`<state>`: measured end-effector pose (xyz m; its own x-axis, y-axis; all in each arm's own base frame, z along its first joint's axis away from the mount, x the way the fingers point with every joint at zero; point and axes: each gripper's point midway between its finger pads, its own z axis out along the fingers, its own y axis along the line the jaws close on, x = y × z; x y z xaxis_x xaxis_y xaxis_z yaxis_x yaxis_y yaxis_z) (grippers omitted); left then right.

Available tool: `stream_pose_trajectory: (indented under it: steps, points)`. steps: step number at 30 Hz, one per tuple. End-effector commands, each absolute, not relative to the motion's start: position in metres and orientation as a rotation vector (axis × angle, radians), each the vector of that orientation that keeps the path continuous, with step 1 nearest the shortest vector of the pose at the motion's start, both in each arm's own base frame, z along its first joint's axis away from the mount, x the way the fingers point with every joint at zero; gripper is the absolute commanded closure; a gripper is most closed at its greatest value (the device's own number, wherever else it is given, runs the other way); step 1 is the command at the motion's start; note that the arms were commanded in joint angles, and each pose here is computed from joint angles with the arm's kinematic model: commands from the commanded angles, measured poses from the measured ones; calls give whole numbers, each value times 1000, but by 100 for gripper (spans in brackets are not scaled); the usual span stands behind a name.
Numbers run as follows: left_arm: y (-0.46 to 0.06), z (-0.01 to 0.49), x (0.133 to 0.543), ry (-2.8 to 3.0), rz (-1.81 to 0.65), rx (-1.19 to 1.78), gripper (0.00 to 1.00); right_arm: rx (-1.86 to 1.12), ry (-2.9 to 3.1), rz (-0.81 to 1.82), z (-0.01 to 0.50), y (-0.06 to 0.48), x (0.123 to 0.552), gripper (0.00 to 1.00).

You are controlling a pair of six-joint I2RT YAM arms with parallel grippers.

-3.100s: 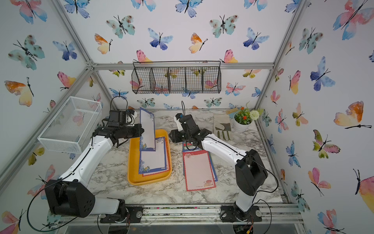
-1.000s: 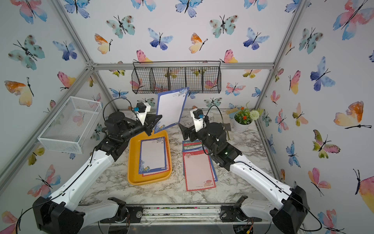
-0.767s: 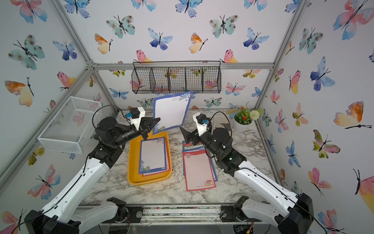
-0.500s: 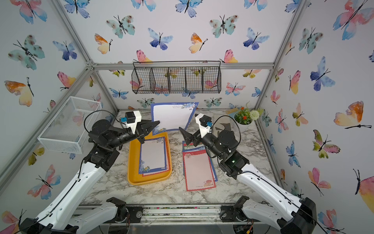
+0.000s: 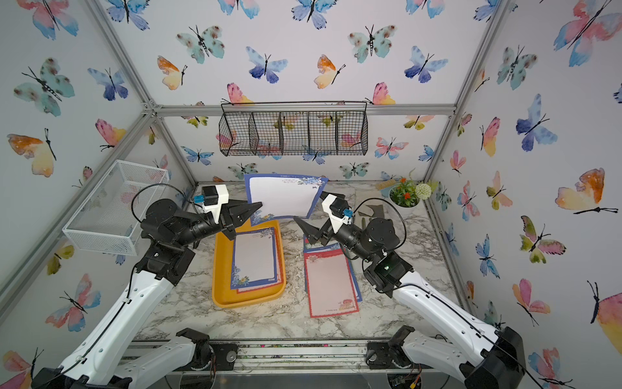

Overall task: Take out the stationery paper from the storage box
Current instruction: Place the stationery paper at the center of the board.

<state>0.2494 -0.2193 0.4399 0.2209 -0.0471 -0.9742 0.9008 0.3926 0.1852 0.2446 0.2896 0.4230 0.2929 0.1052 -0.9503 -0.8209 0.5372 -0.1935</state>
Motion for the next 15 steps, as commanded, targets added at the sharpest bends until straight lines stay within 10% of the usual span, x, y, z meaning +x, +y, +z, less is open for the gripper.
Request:
stream_pose_trajectory:
  steps: [1, 15]
  points:
    - [-221, 452, 239, 1107, -898, 978, 100, -872, 1001, 744, 436, 298, 234, 18]
    - [-221, 445, 246, 1136, -996, 983, 100, -973, 933, 849, 451, 311, 234, 59]
